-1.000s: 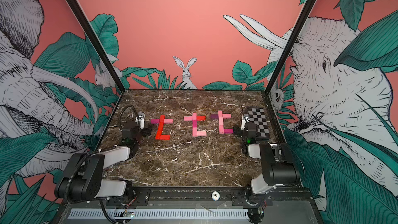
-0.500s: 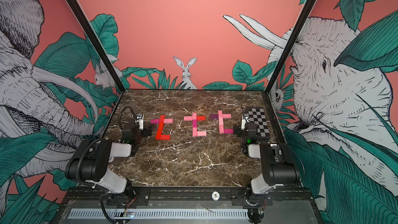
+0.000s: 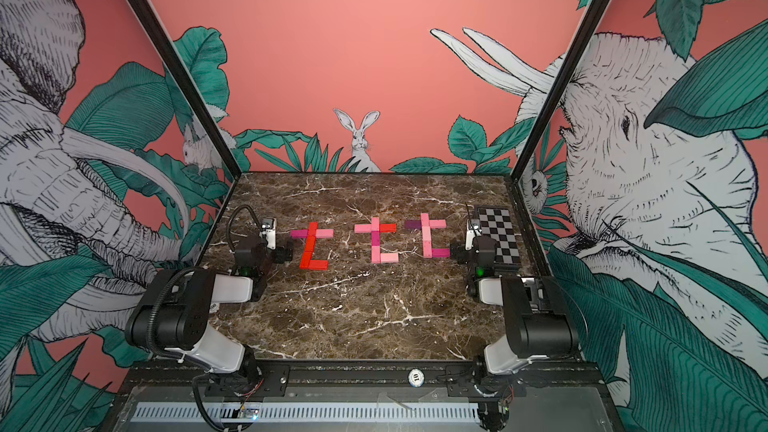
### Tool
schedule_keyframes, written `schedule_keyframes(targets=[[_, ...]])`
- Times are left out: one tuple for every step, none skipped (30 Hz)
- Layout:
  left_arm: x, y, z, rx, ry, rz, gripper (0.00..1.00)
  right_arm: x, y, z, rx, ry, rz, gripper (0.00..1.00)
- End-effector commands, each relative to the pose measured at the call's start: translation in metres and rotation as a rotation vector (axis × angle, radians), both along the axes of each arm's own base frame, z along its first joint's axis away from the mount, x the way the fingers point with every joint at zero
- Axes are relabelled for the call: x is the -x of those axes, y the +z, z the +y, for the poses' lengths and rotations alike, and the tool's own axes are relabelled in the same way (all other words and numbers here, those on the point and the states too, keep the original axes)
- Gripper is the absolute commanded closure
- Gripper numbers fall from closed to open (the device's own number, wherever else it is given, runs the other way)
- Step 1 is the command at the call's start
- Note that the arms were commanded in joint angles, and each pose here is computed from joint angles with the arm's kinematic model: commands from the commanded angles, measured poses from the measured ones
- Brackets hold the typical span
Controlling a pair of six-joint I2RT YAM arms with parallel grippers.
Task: Assemble the letter t with building blocks
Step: Reset both arms
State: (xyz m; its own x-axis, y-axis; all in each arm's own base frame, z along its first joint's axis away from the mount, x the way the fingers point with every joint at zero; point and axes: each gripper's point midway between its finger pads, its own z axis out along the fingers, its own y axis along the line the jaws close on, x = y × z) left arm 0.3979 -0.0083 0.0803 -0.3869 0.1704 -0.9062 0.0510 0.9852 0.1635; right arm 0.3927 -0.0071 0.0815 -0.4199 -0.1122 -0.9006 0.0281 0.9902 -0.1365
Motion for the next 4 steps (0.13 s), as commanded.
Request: schedule_keyframes(targets=[[-0.005, 0.0145, -0.0001, 0.022, 0.001, -0.043, 0.01, -0.0055, 0.0094, -0.0004, -0.016, -0.006, -0.039, 0.02], [-0.005, 0.0145, -0.0002, 0.022, 0.001, -0.043, 0.01, -0.0048, 0.0088, -0.0008, -0.016, -0.006, -0.038, 0.02], [-0.0048, 0.0142, -0.0004, 0.021, 0.0, -0.042, 0.01, -0.0046, 0.0088, -0.0008, -0.016, -0.006, -0.039, 0.02], [-0.0051, 0.0146, -0.0001, 0.021, 0.0, -0.044, 0.01, -0.0045, 0.0096, -0.0009, -0.017, -0.008, -0.042, 0.01]])
